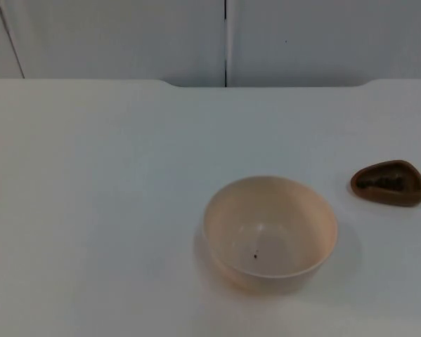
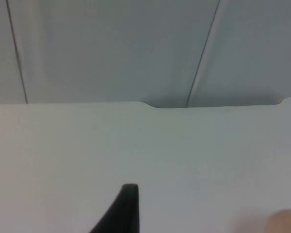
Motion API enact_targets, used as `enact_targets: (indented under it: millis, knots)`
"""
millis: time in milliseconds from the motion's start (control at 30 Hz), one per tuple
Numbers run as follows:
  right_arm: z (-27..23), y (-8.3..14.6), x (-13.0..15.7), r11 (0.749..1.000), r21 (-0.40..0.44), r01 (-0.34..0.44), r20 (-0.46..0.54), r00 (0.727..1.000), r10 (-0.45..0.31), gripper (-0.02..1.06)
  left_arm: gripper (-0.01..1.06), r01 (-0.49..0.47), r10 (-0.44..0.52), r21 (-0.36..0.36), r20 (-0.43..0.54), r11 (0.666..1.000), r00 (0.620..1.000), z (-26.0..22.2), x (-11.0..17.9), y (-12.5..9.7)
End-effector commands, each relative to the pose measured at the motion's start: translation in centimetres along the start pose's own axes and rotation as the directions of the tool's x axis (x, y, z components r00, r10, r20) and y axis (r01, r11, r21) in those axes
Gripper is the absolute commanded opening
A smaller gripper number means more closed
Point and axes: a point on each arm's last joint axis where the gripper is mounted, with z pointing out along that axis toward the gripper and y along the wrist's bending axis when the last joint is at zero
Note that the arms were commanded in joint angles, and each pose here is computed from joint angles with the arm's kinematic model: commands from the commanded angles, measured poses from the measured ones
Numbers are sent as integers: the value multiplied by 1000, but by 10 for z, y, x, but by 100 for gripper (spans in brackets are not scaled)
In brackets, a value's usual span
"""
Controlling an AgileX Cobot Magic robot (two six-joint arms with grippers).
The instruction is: Pick up the bowl with the left hand and pour the coffee beans from the cup into the bowl with the right hand.
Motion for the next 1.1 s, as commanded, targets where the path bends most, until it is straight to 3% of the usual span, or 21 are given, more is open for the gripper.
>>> enact_targets:
  millis: [0,433,1067]
  knots:
    - [0,-1,0,1000,12,3,6,1000,-3,105,101,4,-4,26,2,1000,1000,6,-4,0]
    - [0,0,0,1000,1,-3,6,1000,3,105,101,38,-26,133,-93,990,995,48,-4,3]
    - [0,2,0,1000,-11,-8,7,1000,8,105,100,49,-17,160,-195,986,981,90,-18,10]
